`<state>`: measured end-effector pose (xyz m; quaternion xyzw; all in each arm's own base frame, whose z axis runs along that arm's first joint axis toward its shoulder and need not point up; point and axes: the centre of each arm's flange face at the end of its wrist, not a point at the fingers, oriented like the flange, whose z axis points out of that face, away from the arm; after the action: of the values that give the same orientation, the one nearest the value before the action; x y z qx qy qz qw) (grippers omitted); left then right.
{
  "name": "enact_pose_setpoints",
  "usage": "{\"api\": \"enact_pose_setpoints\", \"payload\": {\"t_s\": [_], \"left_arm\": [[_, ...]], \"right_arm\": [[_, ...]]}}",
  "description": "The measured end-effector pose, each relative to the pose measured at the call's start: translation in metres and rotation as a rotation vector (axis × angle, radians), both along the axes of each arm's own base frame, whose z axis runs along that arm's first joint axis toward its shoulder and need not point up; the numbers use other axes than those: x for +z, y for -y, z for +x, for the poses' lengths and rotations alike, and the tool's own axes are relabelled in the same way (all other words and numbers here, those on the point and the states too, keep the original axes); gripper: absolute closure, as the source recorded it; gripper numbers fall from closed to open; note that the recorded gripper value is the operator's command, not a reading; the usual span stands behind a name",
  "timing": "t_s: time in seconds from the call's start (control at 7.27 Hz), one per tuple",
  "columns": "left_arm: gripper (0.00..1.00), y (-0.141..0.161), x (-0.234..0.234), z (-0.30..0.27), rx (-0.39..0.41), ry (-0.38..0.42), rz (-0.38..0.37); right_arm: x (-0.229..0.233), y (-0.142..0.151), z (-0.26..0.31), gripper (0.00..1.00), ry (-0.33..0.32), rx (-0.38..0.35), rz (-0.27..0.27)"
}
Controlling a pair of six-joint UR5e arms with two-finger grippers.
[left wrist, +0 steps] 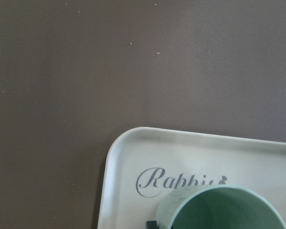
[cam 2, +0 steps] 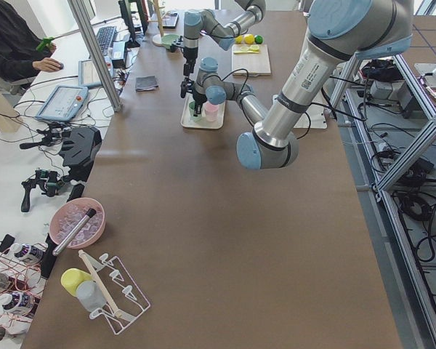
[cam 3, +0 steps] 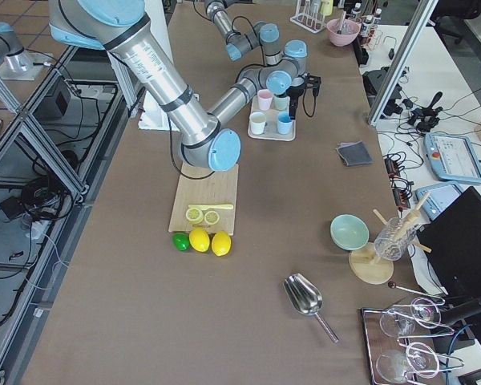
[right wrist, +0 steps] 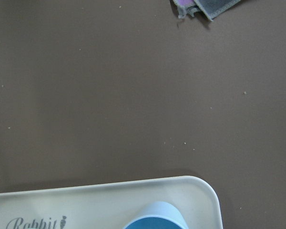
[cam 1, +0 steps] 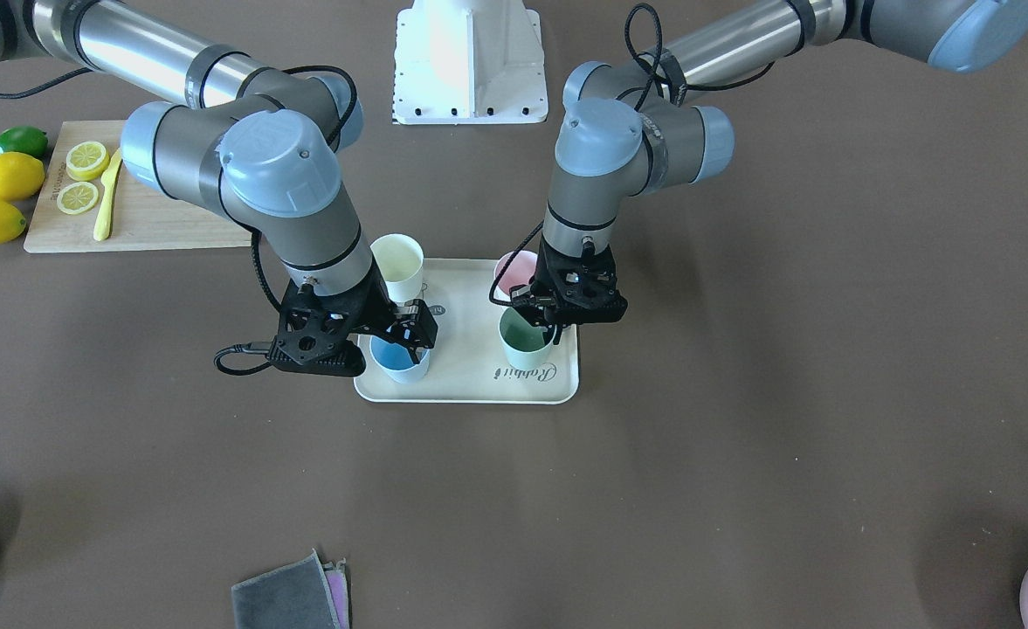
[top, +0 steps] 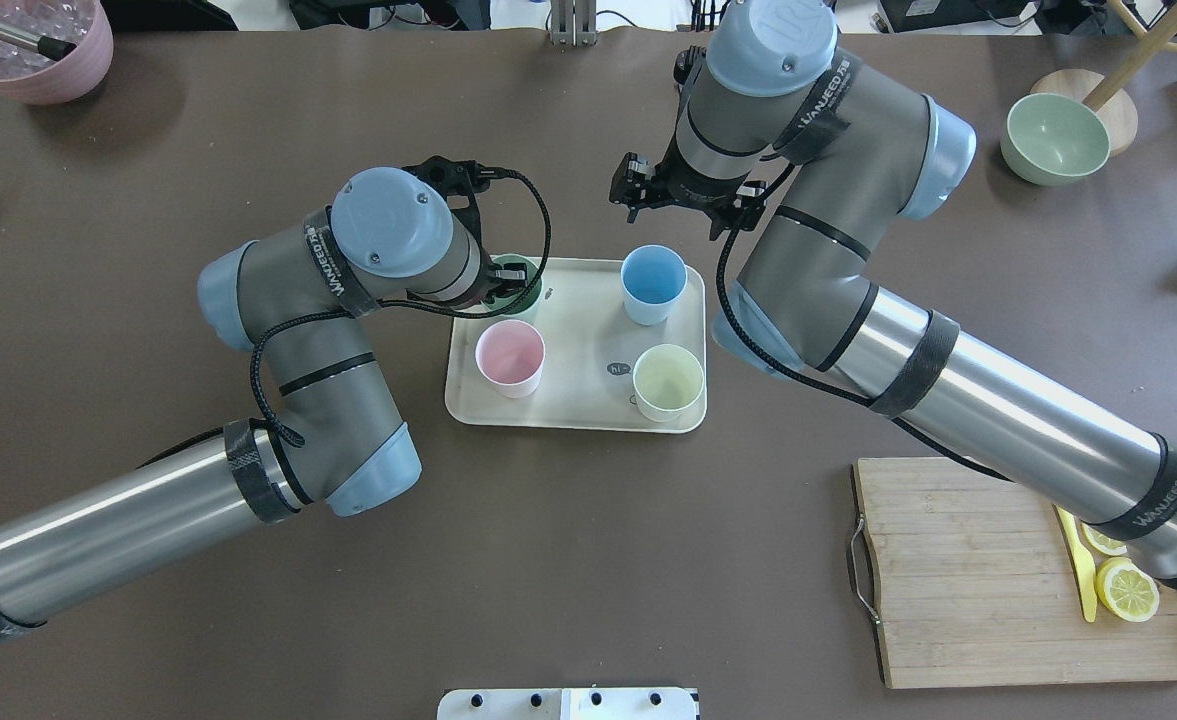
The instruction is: Place all cups on tray
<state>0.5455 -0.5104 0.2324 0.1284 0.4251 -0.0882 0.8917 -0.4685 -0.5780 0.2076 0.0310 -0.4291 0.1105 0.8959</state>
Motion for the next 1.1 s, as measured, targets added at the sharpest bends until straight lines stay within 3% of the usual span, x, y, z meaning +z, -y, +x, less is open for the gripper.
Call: {"api": "enact_pose_setpoints", "payload": {"t_s": [0.41,0.69,0.96,1.1], "left_arm": [[0.02,0.017,-0.025,-0.051,-0.039,-0.054,0.025],[0.02,0.048,-0.011,-0.142,0.019,-0.062,0.071],[0.02,0.078,0.029,-0.236,0.039,-0.031,0.113],[0.02,0.084,0.057,-0.282,0.032,-0.023,0.134]], "right_arm": [[-0.001,0.012,0.039,0.00,0.014,-0.019,0.059],[0.012,0.033,0.096,0.00,0.001,-0.008,0.130],[0.067,0.032,0.178,0.00,-0.032,-0.014,0.206],[0.100,0.029,0.208,0.00,-0.050,-0.028,0.219]]}}
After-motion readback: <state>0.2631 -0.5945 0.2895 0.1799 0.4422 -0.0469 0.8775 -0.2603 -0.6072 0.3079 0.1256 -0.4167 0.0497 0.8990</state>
